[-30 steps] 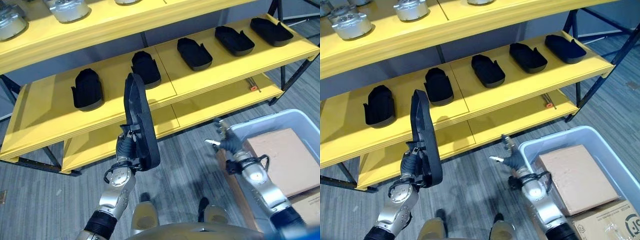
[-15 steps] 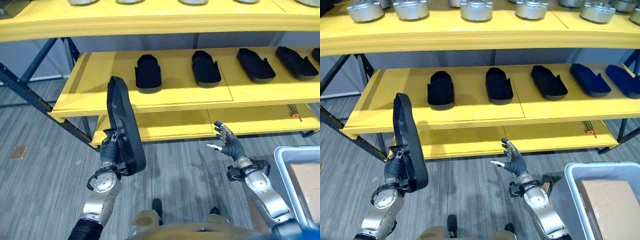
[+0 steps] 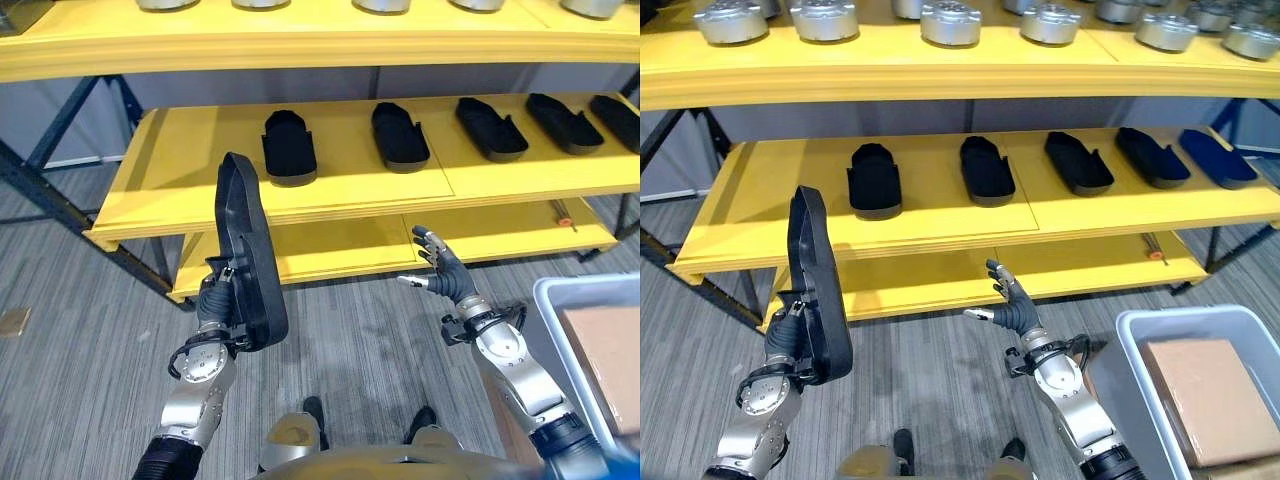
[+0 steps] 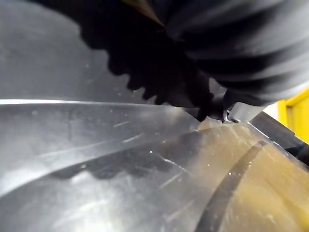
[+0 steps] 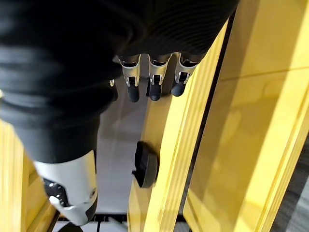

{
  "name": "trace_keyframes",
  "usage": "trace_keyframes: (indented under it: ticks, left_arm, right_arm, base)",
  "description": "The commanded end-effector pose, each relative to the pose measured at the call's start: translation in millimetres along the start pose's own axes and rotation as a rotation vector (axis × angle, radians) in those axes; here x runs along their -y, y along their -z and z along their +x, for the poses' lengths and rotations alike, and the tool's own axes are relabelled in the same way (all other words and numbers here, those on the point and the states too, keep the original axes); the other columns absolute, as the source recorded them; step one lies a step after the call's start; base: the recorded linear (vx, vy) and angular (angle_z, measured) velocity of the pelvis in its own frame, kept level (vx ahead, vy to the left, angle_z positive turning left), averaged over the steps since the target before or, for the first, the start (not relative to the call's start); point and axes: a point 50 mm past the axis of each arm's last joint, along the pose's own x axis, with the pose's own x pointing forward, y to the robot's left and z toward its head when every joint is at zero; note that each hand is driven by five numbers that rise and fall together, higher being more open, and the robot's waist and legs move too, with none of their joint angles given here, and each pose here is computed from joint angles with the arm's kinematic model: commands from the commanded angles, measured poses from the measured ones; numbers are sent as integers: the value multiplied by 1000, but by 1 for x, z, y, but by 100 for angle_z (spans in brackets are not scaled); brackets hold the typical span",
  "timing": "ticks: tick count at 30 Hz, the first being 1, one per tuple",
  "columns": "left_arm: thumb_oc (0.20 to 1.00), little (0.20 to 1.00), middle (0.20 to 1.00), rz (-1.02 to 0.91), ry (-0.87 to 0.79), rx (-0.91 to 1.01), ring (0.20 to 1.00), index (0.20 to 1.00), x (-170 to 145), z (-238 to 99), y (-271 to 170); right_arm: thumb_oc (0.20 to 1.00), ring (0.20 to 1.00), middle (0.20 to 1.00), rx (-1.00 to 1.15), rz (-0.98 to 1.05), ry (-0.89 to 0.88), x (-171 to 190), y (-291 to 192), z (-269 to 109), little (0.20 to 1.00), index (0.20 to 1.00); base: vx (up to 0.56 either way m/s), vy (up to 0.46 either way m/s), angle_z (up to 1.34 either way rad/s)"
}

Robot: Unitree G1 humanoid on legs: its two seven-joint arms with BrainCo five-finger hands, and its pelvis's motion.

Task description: Move parts from the plastic box to the shelf.

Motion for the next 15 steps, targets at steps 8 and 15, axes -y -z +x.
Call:
trace_keyframes:
  ticks: [8,15]
  left_arm:
    - [200,200,200,-86,109,166,200,200,23,-11,-26]
    - [200,200,200,-31,143,133,200,200,25,-8,-19]
  right_arm:
    - [1000,1000,1000,143,-157,60,21,-14,-20,1000,1000]
    - [1000,1000,1000,209,-173,96,27,-22,-14,1000,1000]
  base:
    - [136,-25,32]
    - [169,-109,45]
